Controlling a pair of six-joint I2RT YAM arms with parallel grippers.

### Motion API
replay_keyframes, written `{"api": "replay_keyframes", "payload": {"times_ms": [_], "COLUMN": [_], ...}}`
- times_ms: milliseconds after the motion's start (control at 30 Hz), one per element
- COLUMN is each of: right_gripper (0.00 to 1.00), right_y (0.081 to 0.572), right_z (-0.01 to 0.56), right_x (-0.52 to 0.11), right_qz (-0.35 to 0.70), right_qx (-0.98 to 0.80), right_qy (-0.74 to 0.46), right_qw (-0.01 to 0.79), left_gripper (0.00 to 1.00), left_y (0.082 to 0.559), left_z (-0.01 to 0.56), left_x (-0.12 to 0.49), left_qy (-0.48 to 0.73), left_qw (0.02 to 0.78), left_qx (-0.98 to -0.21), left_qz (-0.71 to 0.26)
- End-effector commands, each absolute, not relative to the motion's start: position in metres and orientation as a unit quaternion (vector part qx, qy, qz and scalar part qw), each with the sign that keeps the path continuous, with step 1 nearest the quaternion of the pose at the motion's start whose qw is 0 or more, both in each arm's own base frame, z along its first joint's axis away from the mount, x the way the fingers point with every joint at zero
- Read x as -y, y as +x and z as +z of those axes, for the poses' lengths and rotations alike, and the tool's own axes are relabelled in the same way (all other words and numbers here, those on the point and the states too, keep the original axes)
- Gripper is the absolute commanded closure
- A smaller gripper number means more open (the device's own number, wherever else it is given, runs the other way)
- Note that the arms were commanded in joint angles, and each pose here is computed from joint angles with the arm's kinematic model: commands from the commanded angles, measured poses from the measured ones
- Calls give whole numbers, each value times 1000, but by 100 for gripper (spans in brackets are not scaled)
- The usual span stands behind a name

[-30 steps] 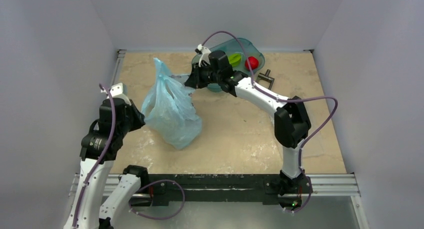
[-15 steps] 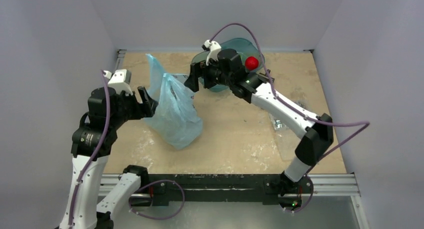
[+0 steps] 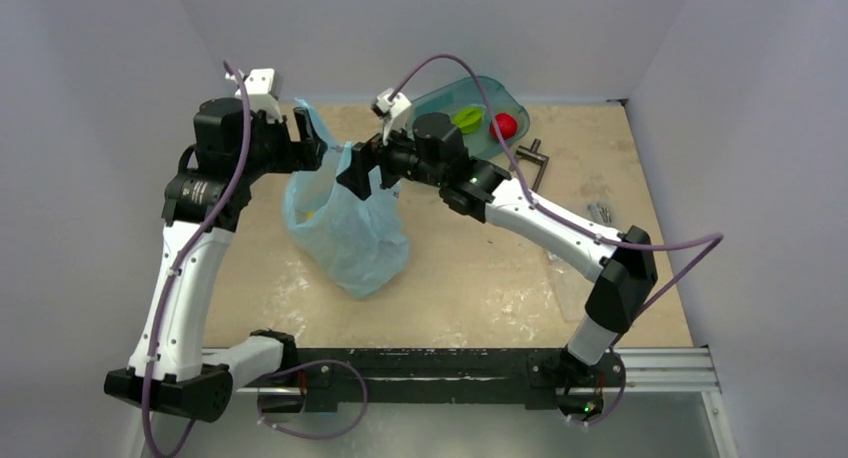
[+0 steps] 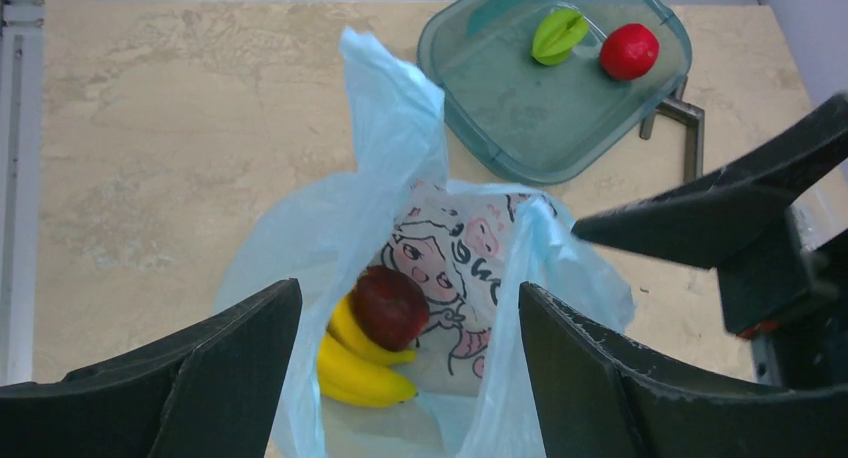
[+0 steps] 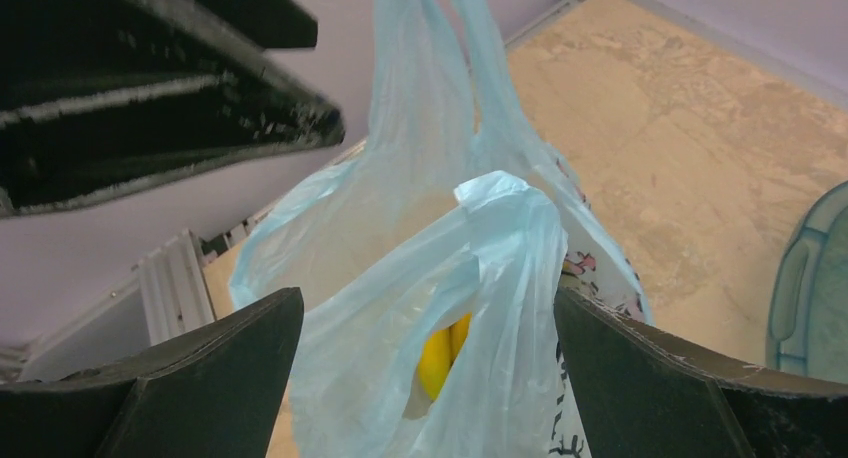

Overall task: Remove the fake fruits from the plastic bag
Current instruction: Adjust the plastic bag at the center of the board.

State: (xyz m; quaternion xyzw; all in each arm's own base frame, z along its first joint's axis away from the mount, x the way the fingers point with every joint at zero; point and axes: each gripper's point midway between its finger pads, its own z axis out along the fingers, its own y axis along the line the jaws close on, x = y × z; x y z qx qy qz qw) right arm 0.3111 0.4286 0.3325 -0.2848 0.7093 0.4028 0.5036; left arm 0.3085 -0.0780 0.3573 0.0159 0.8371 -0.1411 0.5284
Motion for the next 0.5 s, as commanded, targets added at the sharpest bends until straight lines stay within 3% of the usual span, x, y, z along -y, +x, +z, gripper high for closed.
{"api": "replay_keyframes", "payload": {"times_ms": [0, 100, 233, 300, 367, 400, 467], "right_gripper": [2, 6, 21, 35, 58, 69, 79], "right_y": [325, 329, 328, 323, 313, 304, 281], "right_z": [348, 338, 331, 327, 328, 324, 320], "right_x": [-443, -445, -440, -436, -437, -438, -440], "right_qz": [383, 359, 348, 346, 364, 375, 400], "right_qx": [-691, -699, -705, -707, -697, -691, -673], "right_qy": [-278, -276, -273, -274, -288, -301, -327], "right_qw": [547, 554, 555, 553, 547, 539, 530], "left_gripper": [20, 21, 23, 25, 29, 34, 46], "left_y": [339, 355, 368, 372, 375, 377, 381], "left_z": [380, 370, 352, 340, 331, 328, 320], "left_x": [67, 58, 52, 53, 59, 62, 67], "left_qy": [15, 5, -1, -2, 8, 13, 27], "left_qw": [566, 563, 546, 539, 541, 540, 530], "left_qx": [-818, -824, -837, -841, -839, -839, -845], "left_qz": [-103, -70, -46, -48, -60, -66, -72]}}
